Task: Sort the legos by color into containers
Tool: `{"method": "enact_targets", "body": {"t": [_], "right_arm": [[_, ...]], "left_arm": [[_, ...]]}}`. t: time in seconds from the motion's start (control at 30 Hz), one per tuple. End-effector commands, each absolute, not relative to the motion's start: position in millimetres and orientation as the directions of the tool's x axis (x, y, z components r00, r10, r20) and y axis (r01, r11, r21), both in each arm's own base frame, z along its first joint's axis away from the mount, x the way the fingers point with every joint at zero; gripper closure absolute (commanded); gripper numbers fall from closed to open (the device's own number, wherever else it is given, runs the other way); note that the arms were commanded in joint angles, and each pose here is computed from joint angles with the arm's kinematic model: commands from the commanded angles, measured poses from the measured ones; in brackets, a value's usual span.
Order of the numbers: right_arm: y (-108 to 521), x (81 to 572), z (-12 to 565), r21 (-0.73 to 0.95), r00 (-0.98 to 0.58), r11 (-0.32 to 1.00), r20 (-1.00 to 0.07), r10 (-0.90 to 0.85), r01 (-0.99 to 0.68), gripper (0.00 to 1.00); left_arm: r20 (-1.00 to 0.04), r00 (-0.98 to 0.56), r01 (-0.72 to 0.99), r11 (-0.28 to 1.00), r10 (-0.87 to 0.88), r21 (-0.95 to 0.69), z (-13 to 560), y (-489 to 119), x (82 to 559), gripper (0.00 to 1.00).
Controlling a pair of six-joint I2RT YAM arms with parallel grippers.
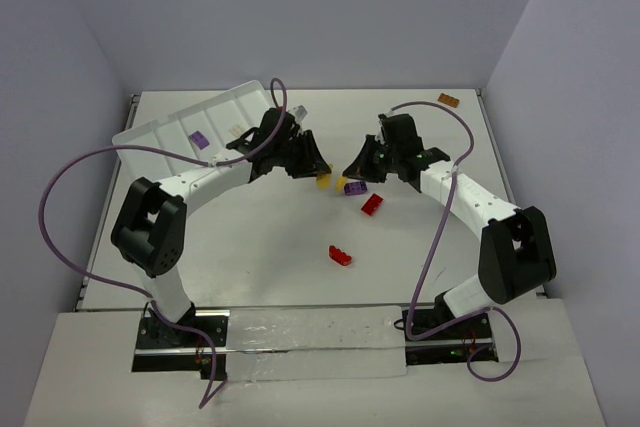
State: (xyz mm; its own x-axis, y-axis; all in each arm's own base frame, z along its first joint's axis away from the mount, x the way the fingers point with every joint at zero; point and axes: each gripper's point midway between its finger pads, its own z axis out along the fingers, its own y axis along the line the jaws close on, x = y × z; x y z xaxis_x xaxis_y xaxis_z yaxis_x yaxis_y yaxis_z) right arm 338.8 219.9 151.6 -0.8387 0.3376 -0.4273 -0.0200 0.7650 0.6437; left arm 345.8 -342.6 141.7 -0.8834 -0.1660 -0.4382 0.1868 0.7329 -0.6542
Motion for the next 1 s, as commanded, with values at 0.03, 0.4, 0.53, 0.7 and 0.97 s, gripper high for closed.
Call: {"method": "enact_targets", "body": {"t": [0.03, 0.4, 0.53, 0.7, 0.97], "right_arm": [[213.8, 341.3, 152.7, 0.624, -0.816, 0.781, -0.452, 0.361, 0.000, 1.00], [197.0, 334.9, 162.0, 0.578, -0.777, 0.816, -0.515, 0.361, -0.005, 1.00], [189.5, 331.5, 168.6, 0.556, -0.760, 0.831, -0.544, 0.355, -0.010, 1.00], [179.6, 324.7, 173.0, 0.526, -0.748, 0.851, -0.567, 0.345, -0.006, 1.00], [176.5, 314.2, 169.6, 0.521, -0.752, 0.853, -0.570, 0.331, -0.021, 1.00]], "left_arm": [[-0.499, -0.838, 0.231, 0.685, -0.222, -0.691, 184.4, -338.7, 364.3, 1.00], [-0.559, -0.732, -0.041, 0.845, -0.388, -0.533, 185.2, -239.6, 465.0, 1.00], [-0.590, -0.687, -0.096, 0.858, -0.424, -0.505, 194.0, -221.5, 508.6, 1.00], [-0.618, -0.640, -0.208, 0.877, -0.457, -0.434, 174.3, -188.9, 548.6, 1.00], [-0.609, -0.616, -0.277, 0.861, -0.500, -0.427, 141.1, -159.6, 579.8, 1.00]]}}
